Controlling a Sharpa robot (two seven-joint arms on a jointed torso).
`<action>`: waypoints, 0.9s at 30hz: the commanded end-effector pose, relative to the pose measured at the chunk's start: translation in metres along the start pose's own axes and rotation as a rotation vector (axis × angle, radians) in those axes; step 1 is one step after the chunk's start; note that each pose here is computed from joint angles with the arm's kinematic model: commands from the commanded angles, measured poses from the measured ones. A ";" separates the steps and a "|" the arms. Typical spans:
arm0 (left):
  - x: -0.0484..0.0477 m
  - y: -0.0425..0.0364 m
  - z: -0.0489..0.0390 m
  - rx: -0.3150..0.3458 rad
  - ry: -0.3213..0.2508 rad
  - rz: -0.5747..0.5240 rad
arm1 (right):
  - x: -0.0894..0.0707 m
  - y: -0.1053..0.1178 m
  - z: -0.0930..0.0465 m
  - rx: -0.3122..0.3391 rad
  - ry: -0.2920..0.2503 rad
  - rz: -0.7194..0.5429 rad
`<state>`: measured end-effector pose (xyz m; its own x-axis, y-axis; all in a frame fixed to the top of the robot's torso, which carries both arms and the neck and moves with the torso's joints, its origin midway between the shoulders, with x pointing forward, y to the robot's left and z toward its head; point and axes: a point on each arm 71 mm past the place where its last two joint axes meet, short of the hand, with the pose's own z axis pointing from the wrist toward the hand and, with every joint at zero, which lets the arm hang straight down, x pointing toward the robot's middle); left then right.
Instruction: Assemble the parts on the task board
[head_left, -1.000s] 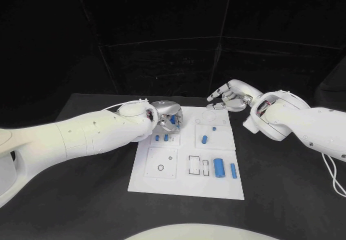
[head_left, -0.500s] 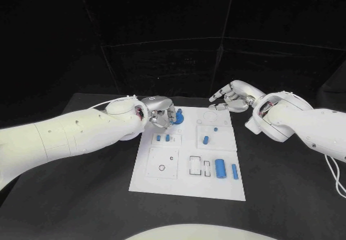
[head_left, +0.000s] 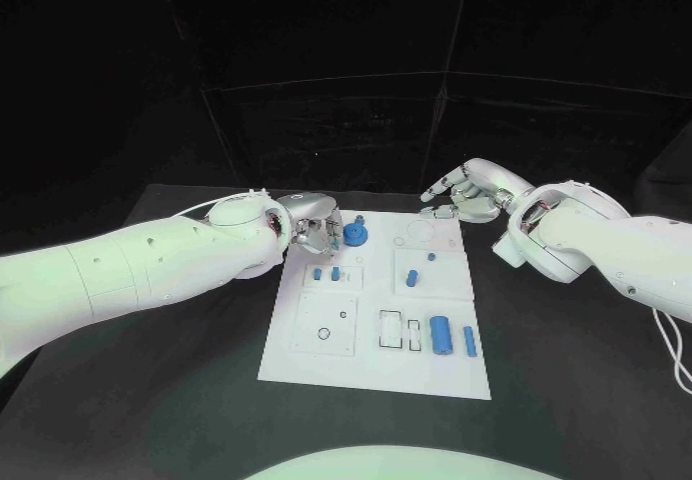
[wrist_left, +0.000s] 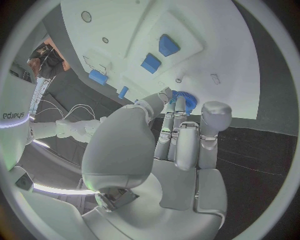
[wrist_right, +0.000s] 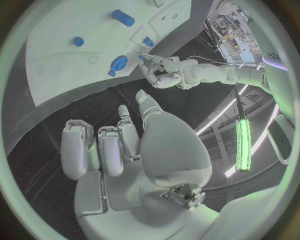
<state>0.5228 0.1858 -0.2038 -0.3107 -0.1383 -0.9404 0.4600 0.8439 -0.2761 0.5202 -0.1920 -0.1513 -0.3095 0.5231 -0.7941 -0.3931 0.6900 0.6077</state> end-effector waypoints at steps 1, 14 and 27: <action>0.0010 0.0027 0.0003 -0.025 0.025 -0.013 | -0.001 0.001 0.000 -0.004 -0.006 0.000; 0.0040 0.0036 0.0016 -0.032 0.058 -0.023 | -0.001 0.002 0.000 -0.007 -0.006 -0.001; 0.0056 0.0053 0.0010 -0.040 0.080 -0.022 | -0.001 0.002 0.000 -0.007 -0.006 -0.001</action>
<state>0.5243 0.1886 -0.2101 -0.3699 -0.1219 -0.9210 0.4273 0.8579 -0.2851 0.5199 -0.1918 -0.1513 -0.3098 0.5228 -0.7942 -0.3935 0.6899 0.6076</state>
